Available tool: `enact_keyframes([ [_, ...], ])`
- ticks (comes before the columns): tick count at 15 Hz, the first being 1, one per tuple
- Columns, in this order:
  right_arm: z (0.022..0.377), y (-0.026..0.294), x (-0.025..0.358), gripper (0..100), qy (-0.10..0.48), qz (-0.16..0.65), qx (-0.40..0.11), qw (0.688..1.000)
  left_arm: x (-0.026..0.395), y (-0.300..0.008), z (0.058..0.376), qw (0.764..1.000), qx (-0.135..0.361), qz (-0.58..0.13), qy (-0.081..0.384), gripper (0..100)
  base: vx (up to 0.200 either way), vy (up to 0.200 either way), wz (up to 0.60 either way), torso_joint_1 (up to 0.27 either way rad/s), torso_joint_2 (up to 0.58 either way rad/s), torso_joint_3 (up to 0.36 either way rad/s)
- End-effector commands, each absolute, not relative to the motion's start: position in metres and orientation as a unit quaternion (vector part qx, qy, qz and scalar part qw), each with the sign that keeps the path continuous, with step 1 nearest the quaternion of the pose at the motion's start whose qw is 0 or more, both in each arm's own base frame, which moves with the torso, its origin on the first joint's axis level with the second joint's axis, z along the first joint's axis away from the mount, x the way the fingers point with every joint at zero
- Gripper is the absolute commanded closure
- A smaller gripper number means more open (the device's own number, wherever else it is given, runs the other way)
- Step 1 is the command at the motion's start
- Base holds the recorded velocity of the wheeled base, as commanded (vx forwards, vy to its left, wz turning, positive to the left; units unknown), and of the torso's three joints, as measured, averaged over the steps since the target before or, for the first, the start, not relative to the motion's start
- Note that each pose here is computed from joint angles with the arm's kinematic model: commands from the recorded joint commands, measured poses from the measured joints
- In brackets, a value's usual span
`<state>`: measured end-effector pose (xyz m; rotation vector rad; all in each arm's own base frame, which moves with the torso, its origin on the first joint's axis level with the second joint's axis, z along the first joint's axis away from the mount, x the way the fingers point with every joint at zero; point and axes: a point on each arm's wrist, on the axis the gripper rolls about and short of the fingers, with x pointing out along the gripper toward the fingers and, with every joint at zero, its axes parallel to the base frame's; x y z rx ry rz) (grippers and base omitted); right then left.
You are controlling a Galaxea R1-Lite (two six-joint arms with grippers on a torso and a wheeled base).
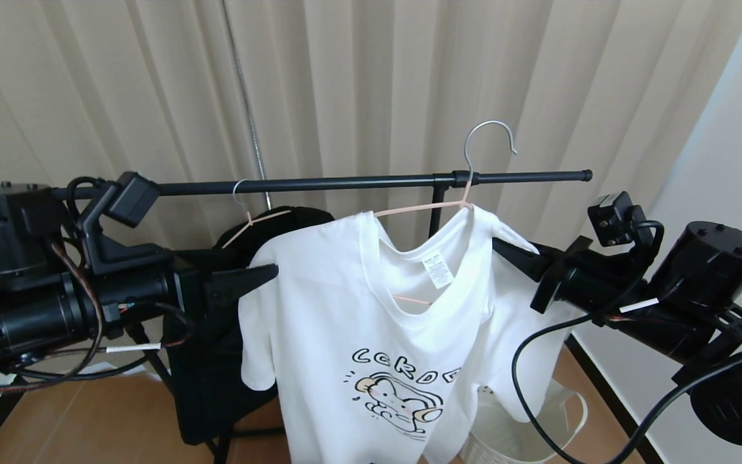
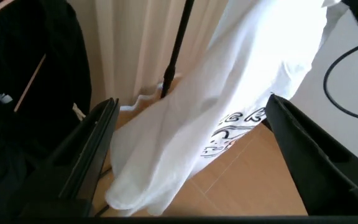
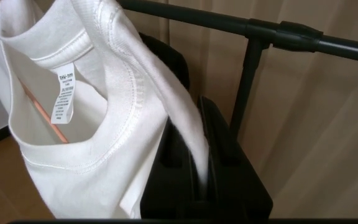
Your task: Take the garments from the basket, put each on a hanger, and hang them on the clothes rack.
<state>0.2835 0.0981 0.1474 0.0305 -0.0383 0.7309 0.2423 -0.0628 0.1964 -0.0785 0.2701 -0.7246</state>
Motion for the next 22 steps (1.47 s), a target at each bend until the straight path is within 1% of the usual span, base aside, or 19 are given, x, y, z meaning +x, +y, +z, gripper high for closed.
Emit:
enact_keyframes([
  [1,0.146,0.099,0.283,100,-0.017,0.359,0.015,0.933,0.252,-0.072,0.237,0.923,-0.028,-0.367,0.109,0,0.000,0.000,0.00,0.000,0.00,0.000],
  [2,0.146,0.099,0.283,100,-0.017,0.359,0.015,0.933,0.255,-0.074,0.246,0.922,-0.022,-0.370,0.110,0,0.000,0.000,0.00,0.000,0.00,0.000],
  [3,0.146,0.100,0.283,100,-0.016,0.361,0.014,0.932,0.256,-0.079,0.259,0.918,-0.001,-0.379,0.113,0,0.000,0.000,0.00,0.000,0.00,0.000],
  [6,0.143,0.106,0.279,100,-0.014,0.371,0.006,0.929,0.262,-0.098,0.271,0.900,0.037,-0.411,0.138,0,0.000,0.000,0.00,0.000,0.00,0.000],
  [8,0.141,0.108,0.279,100,-0.011,0.374,0.005,0.927,0.269,-0.109,0.266,0.888,0.066,-0.429,0.154,0,0.000,0.000,0.00,0.000,0.00,0.000],
  [9,0.141,0.109,0.279,100,-0.010,0.375,0.005,0.927,0.270,-0.111,0.264,0.885,0.074,-0.433,0.156,0,0.000,0.000,0.00,0.000,0.00,0.000],
  [12,0.139,0.111,0.278,100,-0.010,0.378,-0.004,0.926,0.271,-0.129,0.265,0.864,0.093,-0.461,0.183,0,0.000,0.000,0.00,0.000,0.00,0.000],
  [15,0.136,0.114,0.277,100,-0.005,0.383,-0.004,0.924,0.274,-0.138,0.266,0.850,0.117,-0.479,0.185,0,0.000,0.000,0.00,0.000,0.00,0.000],
  [20,0.135,0.116,0.276,100,-0.006,0.385,-0.013,0.923,0.282,-0.152,0.246,0.820,0.185,-0.512,0.176,0,0.000,0.000,0.00,0.000,0.00,0.000],
  [22,0.135,0.116,0.276,100,-0.007,0.385,-0.013,0.923,0.280,-0.157,0.245,0.807,0.190,-0.530,0.176,0,0.000,0.000,0.00,0.000,0.00,0.000],
])
